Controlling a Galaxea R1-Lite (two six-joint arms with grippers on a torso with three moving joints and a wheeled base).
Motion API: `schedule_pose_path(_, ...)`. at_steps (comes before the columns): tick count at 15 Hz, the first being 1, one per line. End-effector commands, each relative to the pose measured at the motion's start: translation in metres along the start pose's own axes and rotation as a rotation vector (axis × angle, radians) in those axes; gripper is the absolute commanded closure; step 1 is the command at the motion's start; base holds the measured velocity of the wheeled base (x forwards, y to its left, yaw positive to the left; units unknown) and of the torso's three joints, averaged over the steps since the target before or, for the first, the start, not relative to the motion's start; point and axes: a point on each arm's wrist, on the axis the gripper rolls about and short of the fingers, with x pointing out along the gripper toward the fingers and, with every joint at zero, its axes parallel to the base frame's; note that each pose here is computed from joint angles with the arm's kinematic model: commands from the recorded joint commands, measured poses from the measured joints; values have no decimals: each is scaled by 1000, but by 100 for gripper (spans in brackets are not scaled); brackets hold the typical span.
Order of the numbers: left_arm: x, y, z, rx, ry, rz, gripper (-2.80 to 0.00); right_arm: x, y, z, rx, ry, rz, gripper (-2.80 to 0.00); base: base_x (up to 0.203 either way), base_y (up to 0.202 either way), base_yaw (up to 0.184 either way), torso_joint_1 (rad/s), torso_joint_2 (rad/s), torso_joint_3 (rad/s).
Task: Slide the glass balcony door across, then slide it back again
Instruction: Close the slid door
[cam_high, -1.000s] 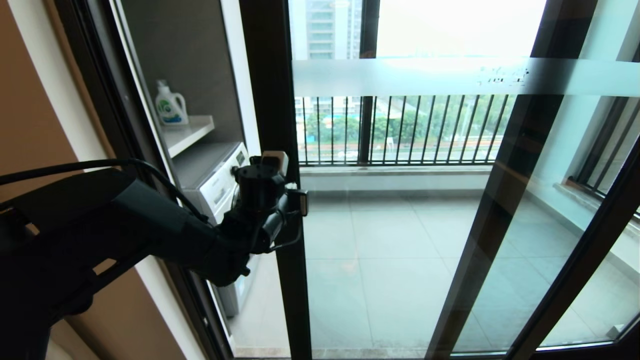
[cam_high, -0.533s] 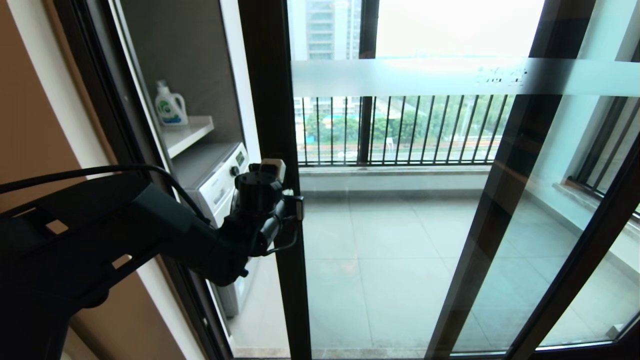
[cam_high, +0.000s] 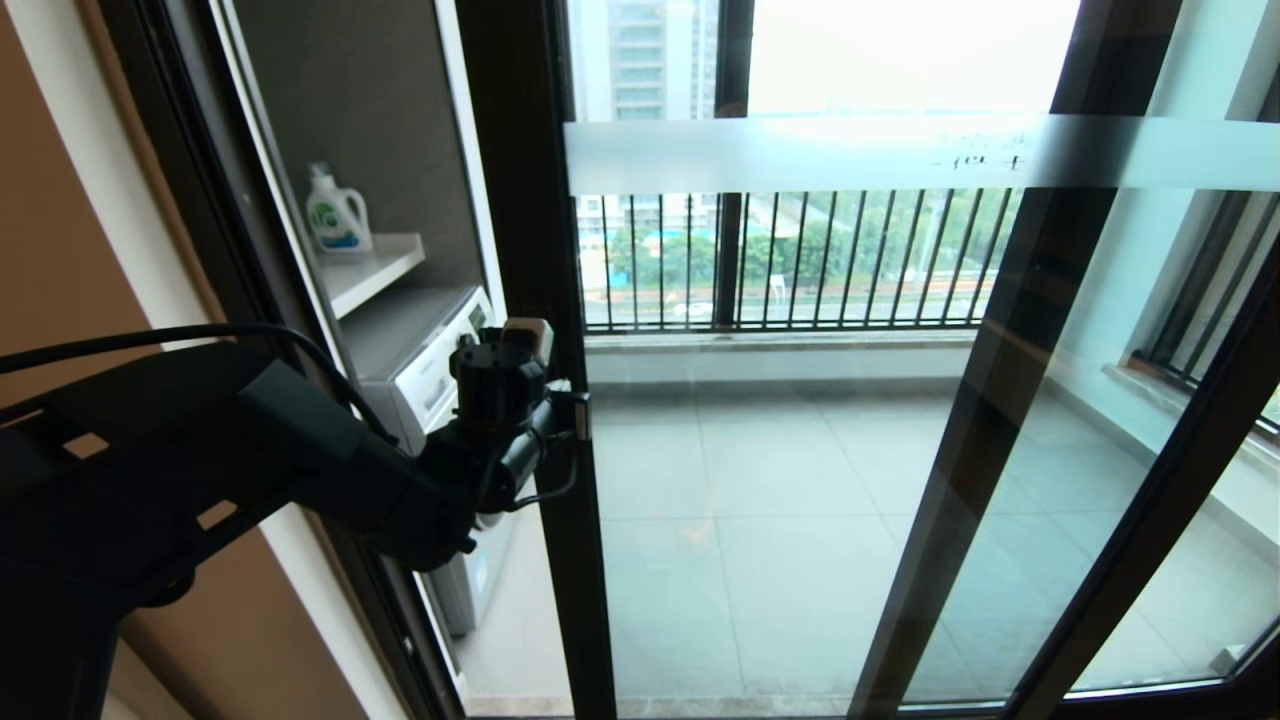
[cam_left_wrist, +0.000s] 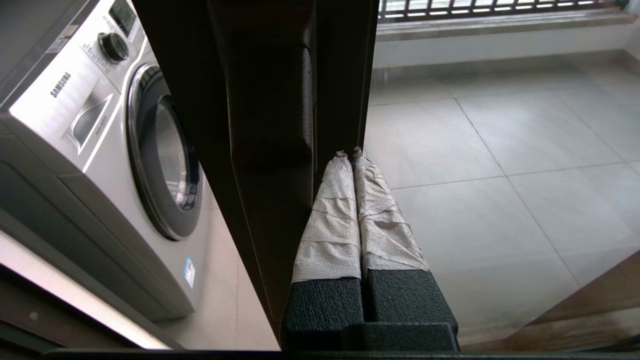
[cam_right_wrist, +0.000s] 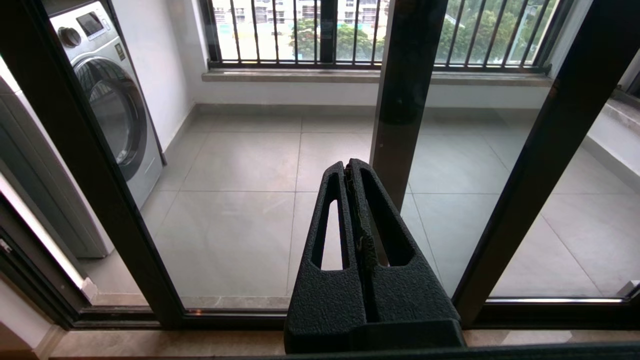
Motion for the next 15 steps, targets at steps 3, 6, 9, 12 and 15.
schedule_pose_path(3, -2, 15, -1, -9, -10, 41, 0, 1, 0, -3, 0, 13, 1, 0, 0, 0, 0, 0, 0, 0)
schedule_pose_path(6, -6, 27, -1, -16, -3, 65, 0, 1, 0, -3, 0, 12, 1, 0, 0, 0, 0, 0, 0, 0)
schedule_pose_path(9, -11, 42, -4, -15, 22, 96, 0, 1, 0, -3, 0, 13, 1, 0, 0, 0, 0, 0, 0, 0)
schedule_pose_path(12, -19, 59, -4, -34, 37, 130, 0, 1, 0, -3, 0, 13, 1, 0, 0, 0, 0, 0, 0, 0)
schedule_pose_path(15, -21, 76, 2, -60, 23, 164, 0, 1, 0, -3, 0, 13, 1, 0, 0, 0, 0, 0, 0, 0)
